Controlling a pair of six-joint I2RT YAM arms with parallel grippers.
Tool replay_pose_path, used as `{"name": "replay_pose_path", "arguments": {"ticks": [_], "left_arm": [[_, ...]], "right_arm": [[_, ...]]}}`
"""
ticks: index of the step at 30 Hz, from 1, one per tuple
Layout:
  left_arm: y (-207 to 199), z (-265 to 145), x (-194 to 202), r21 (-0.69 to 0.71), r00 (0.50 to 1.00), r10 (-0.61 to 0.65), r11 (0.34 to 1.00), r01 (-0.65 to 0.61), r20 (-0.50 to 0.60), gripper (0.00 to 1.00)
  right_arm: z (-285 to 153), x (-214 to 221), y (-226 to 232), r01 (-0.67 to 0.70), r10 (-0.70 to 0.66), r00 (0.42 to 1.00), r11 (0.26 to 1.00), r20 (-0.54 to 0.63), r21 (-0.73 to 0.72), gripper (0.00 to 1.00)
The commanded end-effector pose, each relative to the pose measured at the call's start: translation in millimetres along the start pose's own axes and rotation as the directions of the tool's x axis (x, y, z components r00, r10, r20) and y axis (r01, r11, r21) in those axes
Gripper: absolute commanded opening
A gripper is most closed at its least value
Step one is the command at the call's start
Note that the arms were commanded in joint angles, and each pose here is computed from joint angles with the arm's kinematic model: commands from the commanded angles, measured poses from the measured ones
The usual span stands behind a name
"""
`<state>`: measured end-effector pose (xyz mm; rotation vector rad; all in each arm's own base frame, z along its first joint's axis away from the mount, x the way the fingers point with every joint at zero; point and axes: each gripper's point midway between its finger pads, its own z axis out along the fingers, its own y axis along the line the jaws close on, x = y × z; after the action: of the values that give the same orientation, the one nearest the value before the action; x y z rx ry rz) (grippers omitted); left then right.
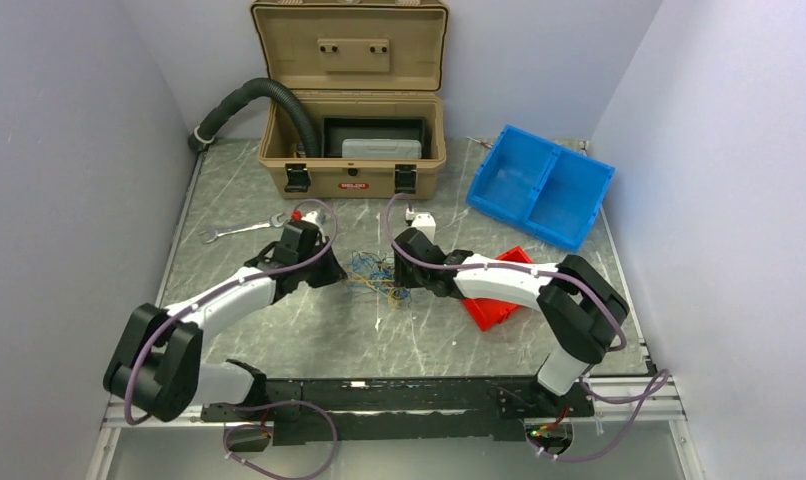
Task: Untangle the cables
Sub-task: Untie the cable.
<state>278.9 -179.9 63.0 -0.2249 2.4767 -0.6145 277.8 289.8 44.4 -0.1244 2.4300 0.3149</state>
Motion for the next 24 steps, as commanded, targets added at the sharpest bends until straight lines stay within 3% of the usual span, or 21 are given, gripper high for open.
{"name": "replay_pose_path", "arguments": {"ticks": [1,14,20,22,24], "left_arm": [[69.2,-20.0,3.6,-0.237,0.999,0.048,0.971,-0.046,0.004,0.0],[43.9,-30.6,0.8,-0.098,0.994,0.107,0.99,-0.105,0.017,0.0],[34.9,-27.5,12.5,-0.012,0.992,0.124,0.992,-0.124,-0.005,0.0],[32.3,-28.3,13.6,0.004,0.992,0.123,0.992,-0.123,-0.007,0.07],[28.6,-30.5,13.3,0.016,0.991,0.137,0.99,-0.137,0.001,0.25]], "right_arm": [[-11.7,31.7,-98.8,0.121,-0.086,0.988,0.946,-0.128,0.3,0.42],[-39.9,-11.4,-55.8,0.009,-0.009,1.0,1.0,-0.012,-0.003,0.44],[-55.9,-25.7,-39.3,0.044,-0.042,0.999,0.992,0.021,-0.122,0.66],[-56.3,-24.5,-34.2,0.056,-0.056,0.998,0.988,0.007,-0.145,0.67],[-53.1,-22.7,-34.0,0.065,-0.066,0.998,0.988,-0.005,-0.139,0.67]]}}
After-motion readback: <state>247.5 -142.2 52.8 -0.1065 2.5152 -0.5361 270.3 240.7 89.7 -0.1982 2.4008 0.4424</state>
